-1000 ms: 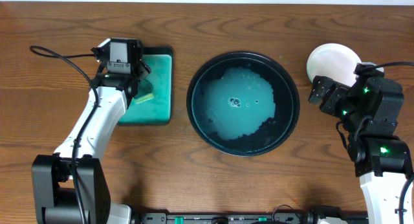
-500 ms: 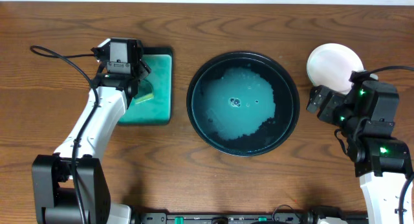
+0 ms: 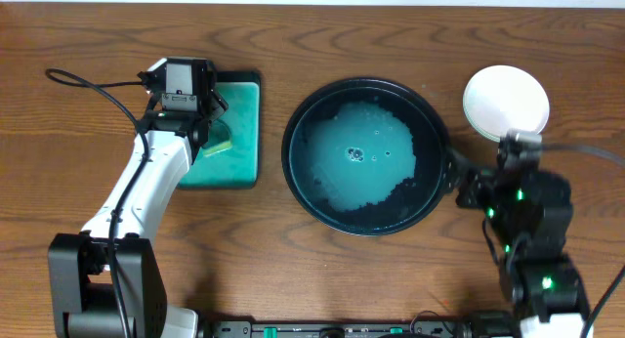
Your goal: Clean dirty plates on tray and stack at the side
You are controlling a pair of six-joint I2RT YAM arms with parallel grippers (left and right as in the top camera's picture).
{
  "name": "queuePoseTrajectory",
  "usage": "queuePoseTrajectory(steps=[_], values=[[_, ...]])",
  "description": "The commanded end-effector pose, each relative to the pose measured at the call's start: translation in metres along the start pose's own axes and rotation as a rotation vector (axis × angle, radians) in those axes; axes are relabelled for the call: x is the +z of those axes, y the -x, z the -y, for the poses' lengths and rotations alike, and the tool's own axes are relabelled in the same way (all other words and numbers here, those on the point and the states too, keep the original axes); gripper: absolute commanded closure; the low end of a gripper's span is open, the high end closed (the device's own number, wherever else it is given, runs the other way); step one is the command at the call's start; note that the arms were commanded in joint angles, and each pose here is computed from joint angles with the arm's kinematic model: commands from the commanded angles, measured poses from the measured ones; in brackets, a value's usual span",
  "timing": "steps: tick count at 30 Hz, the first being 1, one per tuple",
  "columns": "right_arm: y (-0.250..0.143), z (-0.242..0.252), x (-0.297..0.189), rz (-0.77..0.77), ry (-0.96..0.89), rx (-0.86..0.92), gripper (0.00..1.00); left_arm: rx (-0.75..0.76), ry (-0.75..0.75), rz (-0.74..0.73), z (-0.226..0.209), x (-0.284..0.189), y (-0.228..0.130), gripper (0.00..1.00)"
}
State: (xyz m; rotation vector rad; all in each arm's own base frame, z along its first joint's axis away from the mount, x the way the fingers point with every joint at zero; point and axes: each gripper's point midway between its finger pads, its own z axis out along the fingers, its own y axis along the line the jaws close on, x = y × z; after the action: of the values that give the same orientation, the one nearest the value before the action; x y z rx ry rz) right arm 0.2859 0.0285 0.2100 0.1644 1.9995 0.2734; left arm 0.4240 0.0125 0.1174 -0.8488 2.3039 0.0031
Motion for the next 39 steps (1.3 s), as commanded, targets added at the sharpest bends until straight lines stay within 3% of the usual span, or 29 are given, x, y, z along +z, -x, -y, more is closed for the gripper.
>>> queuePoseTrajectory(steps=[1, 9, 23, 31, 39], values=[[-0.018, 0.003, -0.005, 0.078, 0.023, -0.05, 0.01, 0.005, 0.019, 0.002, -0.005, 0.002, 0.0, 0.21], [-0.04, 0.009, -0.013, 0.305, 0.067, -0.137, 0.01, 0.005, 0.019, 0.002, -0.005, 0.002, 0.0, 0.21], [-0.024, 0.006, -0.035, 0.533, 0.076, -0.24, 0.01, 0.005, 0.019, 0.002, -0.005, 0.002, 0.0, 0.21], [-0.061, 0.024, -0.016, 0.353, 0.01, -0.278, 0.01, 0.005, 0.019, 0.002, -0.005, 0.002, 0.0, 0.21], [-0.061, 0.025, -0.016, 0.357, 0.001, -0.282, 0.01, 0.005, 0.019, 0.002, -0.005, 0.002, 0.0, 0.21]])
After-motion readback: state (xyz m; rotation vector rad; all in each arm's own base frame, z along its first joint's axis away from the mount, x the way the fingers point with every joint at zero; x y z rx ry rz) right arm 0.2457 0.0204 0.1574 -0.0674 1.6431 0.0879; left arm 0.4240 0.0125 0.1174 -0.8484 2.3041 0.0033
